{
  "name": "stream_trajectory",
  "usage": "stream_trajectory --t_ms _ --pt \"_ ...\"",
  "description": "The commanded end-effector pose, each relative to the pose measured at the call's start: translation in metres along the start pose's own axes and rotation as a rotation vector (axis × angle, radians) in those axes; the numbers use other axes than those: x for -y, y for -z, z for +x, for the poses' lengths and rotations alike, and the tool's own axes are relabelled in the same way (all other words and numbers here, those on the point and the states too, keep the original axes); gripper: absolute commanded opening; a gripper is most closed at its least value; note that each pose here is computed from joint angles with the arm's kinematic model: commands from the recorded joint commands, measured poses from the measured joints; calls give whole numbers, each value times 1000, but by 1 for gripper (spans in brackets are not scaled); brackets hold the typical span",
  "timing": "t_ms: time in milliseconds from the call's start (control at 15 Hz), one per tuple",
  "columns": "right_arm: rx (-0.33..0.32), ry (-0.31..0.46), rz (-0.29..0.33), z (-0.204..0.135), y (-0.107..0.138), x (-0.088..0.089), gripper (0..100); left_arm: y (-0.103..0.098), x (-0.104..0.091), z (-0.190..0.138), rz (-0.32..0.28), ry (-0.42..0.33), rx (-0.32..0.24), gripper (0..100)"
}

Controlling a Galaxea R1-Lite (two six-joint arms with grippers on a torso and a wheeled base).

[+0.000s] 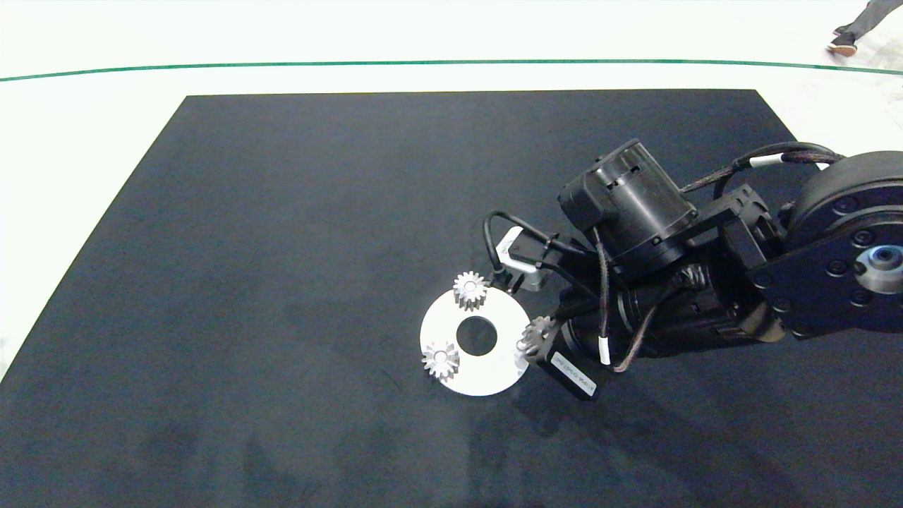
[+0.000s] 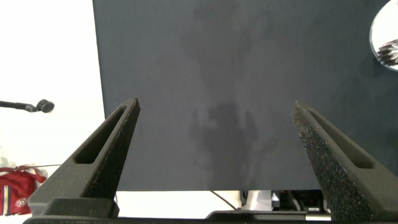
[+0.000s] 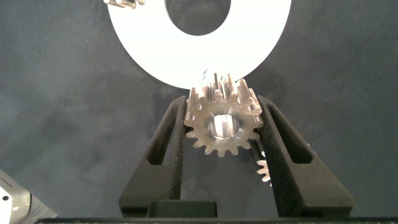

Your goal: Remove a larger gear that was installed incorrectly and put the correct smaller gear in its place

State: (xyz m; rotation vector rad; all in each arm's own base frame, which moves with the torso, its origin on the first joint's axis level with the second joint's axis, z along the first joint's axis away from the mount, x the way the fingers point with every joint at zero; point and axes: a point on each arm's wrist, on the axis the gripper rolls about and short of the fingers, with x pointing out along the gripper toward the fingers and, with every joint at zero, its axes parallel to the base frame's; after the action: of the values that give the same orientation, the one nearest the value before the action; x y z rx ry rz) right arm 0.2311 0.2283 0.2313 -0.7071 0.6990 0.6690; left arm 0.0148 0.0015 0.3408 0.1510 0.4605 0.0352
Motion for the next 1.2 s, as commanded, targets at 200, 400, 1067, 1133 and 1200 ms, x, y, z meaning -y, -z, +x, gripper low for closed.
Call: stream_trajectory --t_ms 200,400,1067,1133,1200 --pt "-4 -1 14 7 -4 -1 28 1 0 0 1 -1 -5 100" --pt "0 1 16 7 -6 0 28 2 0 1 14 1 -13 100" --pt "-17 -11 32 21 -10 -5 28 2 0 1 14 1 -13 100" --pt "-14 -12 37 21 -11 -6 28 2 0 1 14 1 -13 100" --pt "-17 -13 36 22 -11 -6 28 2 0 1 14 1 -13 100"
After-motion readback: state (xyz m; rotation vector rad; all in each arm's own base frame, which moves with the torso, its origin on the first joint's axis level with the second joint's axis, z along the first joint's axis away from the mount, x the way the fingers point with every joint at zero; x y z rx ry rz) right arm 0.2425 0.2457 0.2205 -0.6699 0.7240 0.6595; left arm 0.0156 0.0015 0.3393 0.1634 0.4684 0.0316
